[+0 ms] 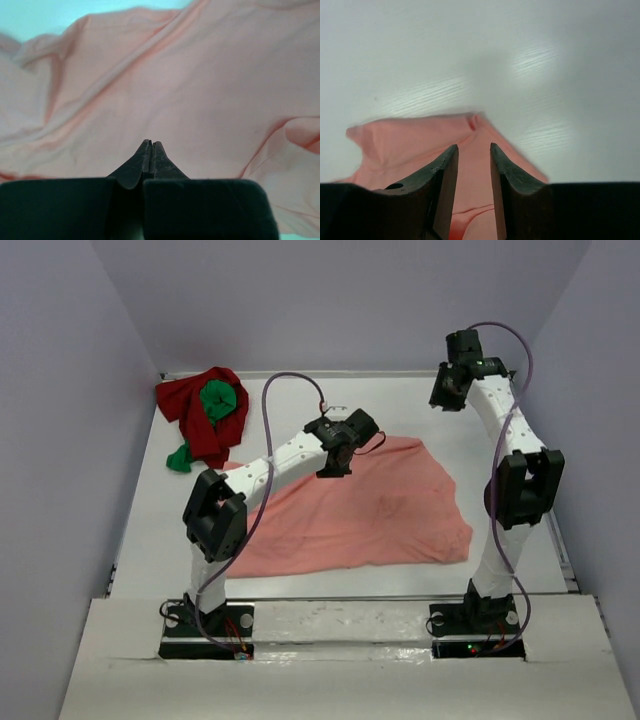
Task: Fold and stack the t-shirts
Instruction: Fold the tshirt
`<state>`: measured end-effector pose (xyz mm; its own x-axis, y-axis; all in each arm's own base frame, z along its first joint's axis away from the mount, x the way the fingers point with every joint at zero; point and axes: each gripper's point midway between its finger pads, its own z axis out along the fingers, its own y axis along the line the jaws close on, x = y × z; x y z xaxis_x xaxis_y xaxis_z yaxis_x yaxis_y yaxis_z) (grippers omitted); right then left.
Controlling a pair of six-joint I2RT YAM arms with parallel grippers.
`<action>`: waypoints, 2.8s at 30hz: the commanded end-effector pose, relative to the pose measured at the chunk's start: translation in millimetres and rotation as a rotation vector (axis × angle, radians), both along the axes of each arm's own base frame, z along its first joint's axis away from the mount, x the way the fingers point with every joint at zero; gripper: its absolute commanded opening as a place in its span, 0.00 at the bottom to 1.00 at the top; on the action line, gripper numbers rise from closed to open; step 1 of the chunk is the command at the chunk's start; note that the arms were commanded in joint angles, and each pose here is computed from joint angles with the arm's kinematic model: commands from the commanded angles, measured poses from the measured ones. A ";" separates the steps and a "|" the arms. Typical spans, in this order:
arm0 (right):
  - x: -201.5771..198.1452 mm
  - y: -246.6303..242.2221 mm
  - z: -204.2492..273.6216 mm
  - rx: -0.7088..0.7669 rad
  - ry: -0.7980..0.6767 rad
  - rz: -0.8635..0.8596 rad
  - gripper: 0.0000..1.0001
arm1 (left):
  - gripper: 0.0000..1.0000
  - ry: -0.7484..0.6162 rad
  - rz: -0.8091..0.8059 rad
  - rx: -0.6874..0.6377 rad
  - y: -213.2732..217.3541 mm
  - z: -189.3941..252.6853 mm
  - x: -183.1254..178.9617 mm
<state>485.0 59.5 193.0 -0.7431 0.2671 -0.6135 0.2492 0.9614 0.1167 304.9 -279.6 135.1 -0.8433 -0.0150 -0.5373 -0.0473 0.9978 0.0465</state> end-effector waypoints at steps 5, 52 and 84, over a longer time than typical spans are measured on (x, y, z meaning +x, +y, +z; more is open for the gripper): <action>26.6 -8.6 -75.1 0.130 0.233 0.129 0.40 | 0.00 -0.048 -0.050 -0.192 12.0 34.4 109.8; 29.9 47.5 -144.6 0.360 0.317 0.315 0.45 | 0.00 -0.208 -0.029 -0.405 125.6 112.7 159.1; -7.5 42.2 -133.3 -0.211 0.229 0.167 0.00 | 0.00 -0.168 -0.029 -0.410 131.0 86.3 136.2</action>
<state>475.4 123.9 30.5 -0.9407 -0.0115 -0.3392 -0.0078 0.9999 -0.0121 448.3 -148.9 194.2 -0.7869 -0.2348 -0.5707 -0.0372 0.9412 -0.3359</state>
